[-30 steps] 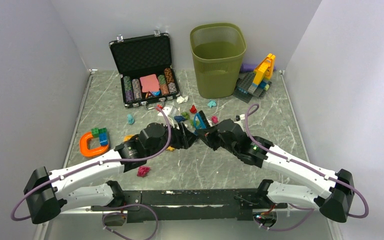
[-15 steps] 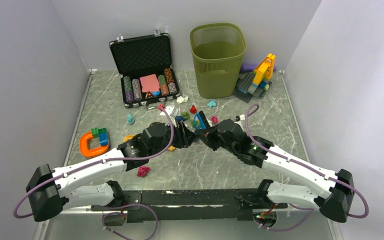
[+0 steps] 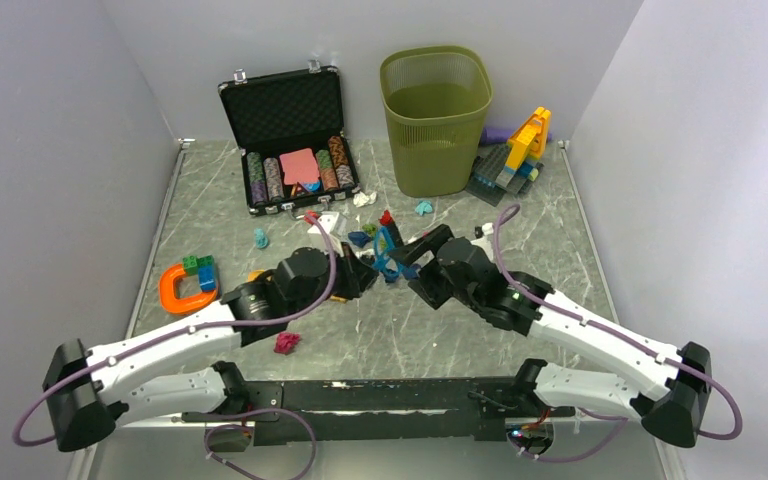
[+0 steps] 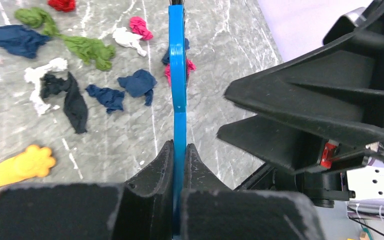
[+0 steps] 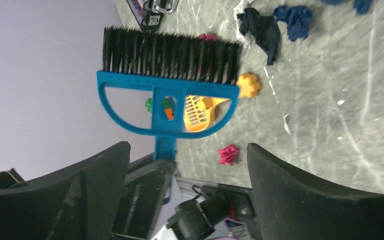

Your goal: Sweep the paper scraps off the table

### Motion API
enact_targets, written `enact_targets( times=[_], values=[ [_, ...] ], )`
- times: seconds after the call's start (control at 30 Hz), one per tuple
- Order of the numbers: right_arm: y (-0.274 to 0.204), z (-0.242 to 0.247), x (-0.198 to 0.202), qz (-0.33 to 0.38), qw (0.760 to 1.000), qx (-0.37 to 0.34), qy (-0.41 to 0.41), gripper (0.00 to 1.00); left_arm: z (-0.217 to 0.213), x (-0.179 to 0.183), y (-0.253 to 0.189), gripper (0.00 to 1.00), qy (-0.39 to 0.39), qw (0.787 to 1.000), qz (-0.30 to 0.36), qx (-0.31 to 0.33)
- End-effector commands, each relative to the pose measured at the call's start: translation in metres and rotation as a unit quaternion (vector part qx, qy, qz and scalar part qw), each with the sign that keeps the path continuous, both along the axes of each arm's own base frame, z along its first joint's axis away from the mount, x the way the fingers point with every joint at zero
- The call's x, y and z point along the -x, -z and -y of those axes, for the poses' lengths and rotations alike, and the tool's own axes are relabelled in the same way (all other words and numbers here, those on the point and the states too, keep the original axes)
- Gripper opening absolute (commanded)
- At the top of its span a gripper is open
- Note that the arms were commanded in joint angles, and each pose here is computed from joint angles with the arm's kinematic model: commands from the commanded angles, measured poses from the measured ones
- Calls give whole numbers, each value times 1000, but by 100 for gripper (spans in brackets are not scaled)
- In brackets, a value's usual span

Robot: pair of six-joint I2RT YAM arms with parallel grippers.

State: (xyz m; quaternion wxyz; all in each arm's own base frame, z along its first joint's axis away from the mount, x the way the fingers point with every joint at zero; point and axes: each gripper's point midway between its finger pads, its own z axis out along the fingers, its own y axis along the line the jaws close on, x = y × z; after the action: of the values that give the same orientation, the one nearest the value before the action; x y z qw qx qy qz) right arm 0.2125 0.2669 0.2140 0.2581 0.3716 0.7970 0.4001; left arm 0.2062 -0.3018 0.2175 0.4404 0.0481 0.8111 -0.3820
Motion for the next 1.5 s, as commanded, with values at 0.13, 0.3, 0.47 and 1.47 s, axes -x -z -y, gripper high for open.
enact_targets(
  times=[0.13,0.3,0.47,1.47],
  values=[
    [-43,39,7,198,967,133,-94,90,-59,15,-18,0,-11,999,25,-28],
    [-53,61,17,282,928,199,-140,94,-97,31,-22,0,-8,999,19,-43],
    [-34,39,24,309,889,239,-238,96,-142,40,-20,0,-55,993,-2,-106],
    [-102,-51,118,520,708,-37,-476,32,-60,135,-100,0,329,939,78,58]
  ],
)
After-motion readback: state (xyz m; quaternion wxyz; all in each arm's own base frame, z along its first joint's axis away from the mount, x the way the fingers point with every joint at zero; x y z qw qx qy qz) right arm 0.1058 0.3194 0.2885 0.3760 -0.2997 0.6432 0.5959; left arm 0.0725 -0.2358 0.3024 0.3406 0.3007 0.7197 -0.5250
